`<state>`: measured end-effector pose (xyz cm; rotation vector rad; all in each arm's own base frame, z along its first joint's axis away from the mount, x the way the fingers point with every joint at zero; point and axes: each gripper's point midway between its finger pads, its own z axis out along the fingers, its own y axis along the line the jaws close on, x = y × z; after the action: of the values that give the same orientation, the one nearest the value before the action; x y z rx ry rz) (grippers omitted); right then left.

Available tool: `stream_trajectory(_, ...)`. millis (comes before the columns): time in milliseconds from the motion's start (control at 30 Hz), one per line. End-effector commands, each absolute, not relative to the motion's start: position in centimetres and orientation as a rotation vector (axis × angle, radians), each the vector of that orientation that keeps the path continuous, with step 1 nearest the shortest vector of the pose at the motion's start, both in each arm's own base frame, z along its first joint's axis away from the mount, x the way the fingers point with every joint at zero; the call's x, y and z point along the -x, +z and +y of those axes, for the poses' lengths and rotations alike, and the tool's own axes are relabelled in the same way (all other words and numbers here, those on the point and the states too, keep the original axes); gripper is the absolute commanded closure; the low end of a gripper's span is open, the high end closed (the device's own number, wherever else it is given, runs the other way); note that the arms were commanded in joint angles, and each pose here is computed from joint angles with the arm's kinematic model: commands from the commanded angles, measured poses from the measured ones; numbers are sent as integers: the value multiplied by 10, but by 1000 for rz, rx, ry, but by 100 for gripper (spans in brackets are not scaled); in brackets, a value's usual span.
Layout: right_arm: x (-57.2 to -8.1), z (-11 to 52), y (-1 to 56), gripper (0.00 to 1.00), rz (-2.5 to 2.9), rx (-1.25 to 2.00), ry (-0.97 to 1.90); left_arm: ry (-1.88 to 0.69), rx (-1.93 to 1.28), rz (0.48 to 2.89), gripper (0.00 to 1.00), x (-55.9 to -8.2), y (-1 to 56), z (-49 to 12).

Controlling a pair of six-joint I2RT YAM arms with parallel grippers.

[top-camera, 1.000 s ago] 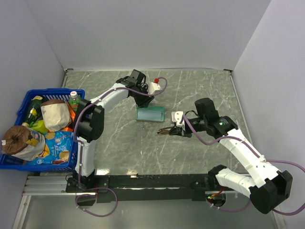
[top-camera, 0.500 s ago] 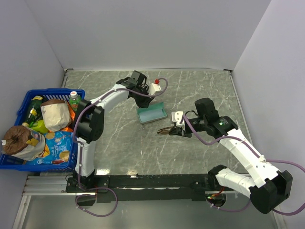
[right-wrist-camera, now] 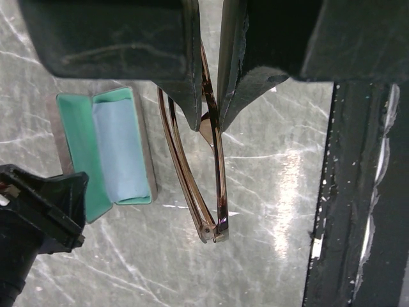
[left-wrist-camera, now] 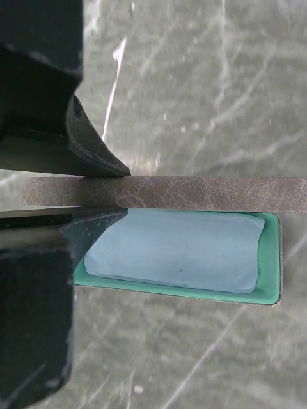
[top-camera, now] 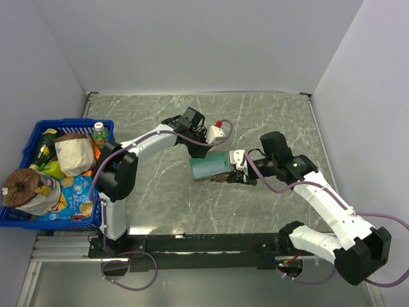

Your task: Organize the sunglasses

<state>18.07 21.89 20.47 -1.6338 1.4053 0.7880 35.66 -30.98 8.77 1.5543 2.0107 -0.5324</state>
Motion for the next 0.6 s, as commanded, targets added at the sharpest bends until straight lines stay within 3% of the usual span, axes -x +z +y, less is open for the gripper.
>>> stream_trajectory(0,-180,224,225,100,1319,1649,812,-602,-1572,1908,78,-330,116,-330)
stream_trajectory(433,-171,224,218,100,1347,1690,882,-674,-1649,1823,76,-284,124,-349)
stream_trajectory(567,-170,223,212,100,1381,1713,915,-664,-1656,1817,70,-281,122,-349)
